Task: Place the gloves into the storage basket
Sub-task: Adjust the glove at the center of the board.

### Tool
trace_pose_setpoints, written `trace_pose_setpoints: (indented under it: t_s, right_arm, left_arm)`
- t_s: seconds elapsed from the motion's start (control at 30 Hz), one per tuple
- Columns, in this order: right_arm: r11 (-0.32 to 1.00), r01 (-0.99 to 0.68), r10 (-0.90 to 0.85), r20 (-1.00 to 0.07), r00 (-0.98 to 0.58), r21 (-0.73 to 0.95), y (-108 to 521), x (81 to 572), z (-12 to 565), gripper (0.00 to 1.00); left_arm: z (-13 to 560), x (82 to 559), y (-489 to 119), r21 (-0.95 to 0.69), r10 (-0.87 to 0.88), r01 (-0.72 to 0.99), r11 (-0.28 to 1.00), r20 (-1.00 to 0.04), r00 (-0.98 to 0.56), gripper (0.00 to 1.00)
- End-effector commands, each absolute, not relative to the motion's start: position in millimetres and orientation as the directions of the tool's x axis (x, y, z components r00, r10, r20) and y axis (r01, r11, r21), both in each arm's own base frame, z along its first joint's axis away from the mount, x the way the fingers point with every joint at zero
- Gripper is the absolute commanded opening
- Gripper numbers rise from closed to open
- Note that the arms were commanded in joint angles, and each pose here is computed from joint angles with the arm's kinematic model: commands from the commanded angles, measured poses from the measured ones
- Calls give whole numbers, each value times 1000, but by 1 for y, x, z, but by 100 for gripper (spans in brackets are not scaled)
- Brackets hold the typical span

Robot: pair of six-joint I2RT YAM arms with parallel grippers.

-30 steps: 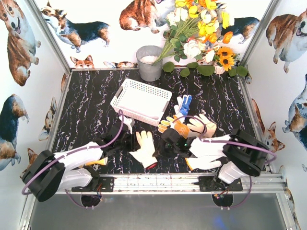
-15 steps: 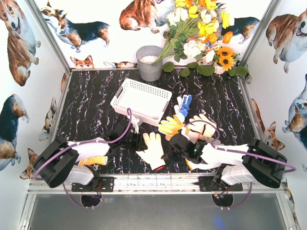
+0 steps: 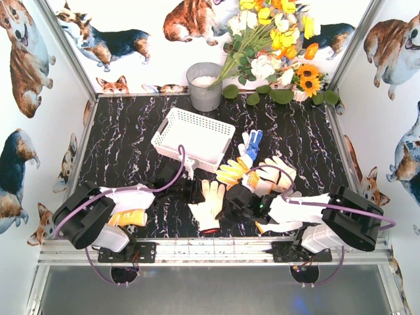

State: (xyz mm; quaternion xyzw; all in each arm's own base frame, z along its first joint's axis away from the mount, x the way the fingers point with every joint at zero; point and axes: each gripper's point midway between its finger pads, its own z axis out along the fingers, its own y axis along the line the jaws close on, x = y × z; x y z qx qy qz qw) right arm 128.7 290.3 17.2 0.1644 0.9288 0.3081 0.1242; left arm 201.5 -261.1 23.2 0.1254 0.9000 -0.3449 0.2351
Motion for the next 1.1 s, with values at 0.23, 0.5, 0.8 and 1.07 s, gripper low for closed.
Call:
trace_pose_setpoints:
  t_s: [0.23, 0.5, 0.8, 1.07]
  right_arm:
    - [763, 235, 405, -163, -900, 602, 283, 131, 20, 20]
    - [793, 162, 380, -269, -885, 587, 266, 137, 56, 45]
    - [738, 76, 272, -191, -943, 671, 291, 117, 74, 46]
    - [745, 71, 244, -171, -955, 664, 306, 117, 61, 39]
  left_arm:
    - [22, 198, -250, -524, 77, 383, 761, -513, -855, 40]
    - [63, 203, -248, -514, 53, 421, 747, -585, -809, 61]
    - [69, 185, -249, -573, 43, 397, 717, -532, -846, 51]
    - [71, 183, -266, -635, 16, 403, 659, -523, -852, 36]
